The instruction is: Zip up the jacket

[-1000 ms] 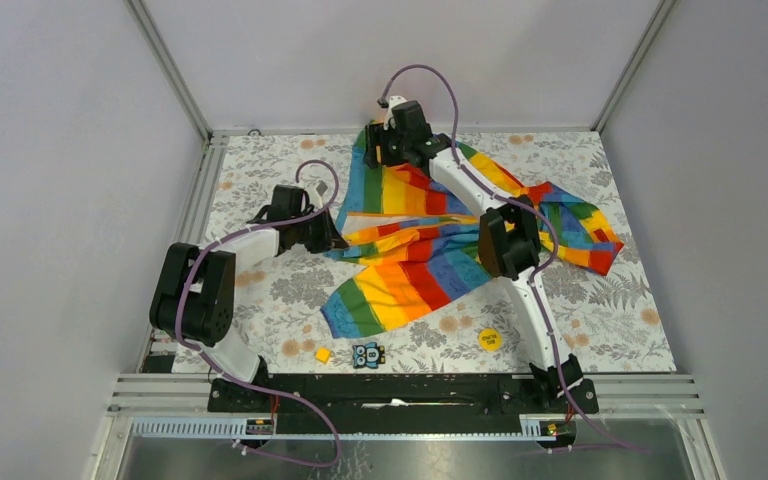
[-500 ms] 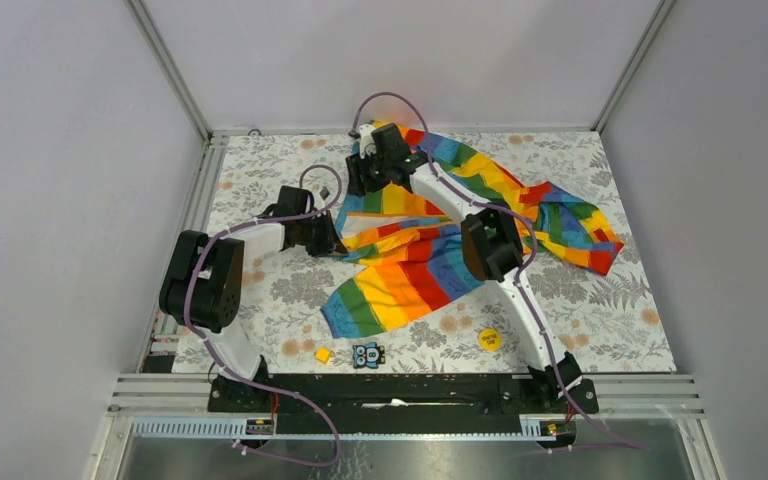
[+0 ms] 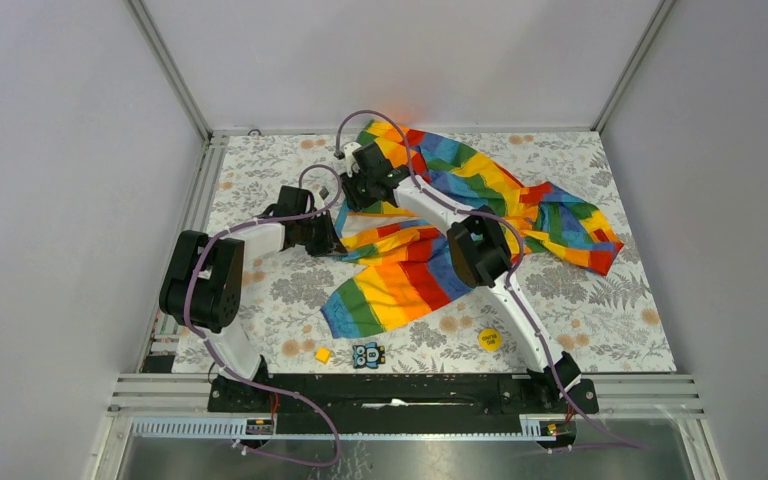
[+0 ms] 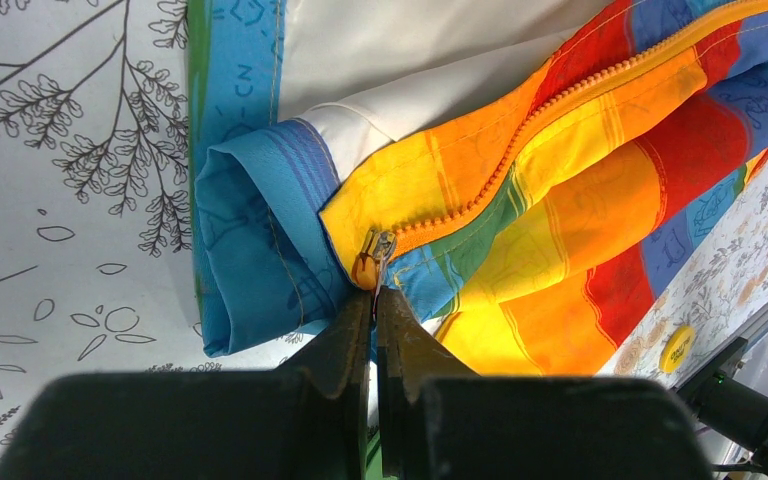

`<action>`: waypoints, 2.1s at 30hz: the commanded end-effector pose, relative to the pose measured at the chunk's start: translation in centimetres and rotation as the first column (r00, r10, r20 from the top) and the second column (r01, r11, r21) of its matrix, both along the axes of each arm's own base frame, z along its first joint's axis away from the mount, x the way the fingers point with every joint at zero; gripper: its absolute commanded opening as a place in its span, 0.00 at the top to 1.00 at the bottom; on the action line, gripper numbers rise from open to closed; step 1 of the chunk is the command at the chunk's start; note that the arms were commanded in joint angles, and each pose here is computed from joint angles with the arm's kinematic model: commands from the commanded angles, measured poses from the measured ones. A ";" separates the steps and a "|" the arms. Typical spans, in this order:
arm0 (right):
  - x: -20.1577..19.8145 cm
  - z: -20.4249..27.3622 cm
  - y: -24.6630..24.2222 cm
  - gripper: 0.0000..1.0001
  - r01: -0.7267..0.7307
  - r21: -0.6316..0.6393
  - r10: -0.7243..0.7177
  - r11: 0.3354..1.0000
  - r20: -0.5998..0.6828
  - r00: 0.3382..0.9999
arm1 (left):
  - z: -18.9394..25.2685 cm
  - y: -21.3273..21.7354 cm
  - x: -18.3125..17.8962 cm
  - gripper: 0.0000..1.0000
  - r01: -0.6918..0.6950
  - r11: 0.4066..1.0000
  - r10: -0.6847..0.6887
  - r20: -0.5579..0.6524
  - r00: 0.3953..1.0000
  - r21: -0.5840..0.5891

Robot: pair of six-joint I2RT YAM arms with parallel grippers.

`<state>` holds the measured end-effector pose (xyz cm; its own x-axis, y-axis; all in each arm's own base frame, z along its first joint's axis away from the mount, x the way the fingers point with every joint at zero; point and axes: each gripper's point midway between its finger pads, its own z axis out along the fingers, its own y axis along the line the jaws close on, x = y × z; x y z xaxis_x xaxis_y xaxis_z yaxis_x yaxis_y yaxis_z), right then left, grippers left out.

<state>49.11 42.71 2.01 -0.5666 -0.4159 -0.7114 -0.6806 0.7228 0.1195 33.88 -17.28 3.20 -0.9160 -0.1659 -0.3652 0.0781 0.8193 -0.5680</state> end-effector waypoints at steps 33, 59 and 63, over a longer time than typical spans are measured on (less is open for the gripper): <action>0.8 7.7 0.4 1.00 0.035 0.119 -0.042 0.992 0.058 0.997 | 4.0 -0.5 2.6 1.00 0.026 0.999 -0.017 0.230 0.973 -0.034; -6.6 16.7 -5.1 1.00 -0.375 0.217 0.179 0.901 0.601 0.779 | 11.0 -3.5 1.7 1.00 0.407 0.913 -0.310 0.680 0.665 0.019; -7.2 16.6 -5.0 1.00 -0.394 0.207 0.187 0.896 0.628 0.755 | 10.9 -3.2 1.5 1.00 0.406 0.913 -0.323 0.684 0.654 0.043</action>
<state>42.27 36.65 12.30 -0.1007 -0.2797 -0.9548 -0.8592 0.5083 -0.0583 35.09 -19.66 11.25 -0.5409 0.0312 -0.8405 0.6555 0.6419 -0.3979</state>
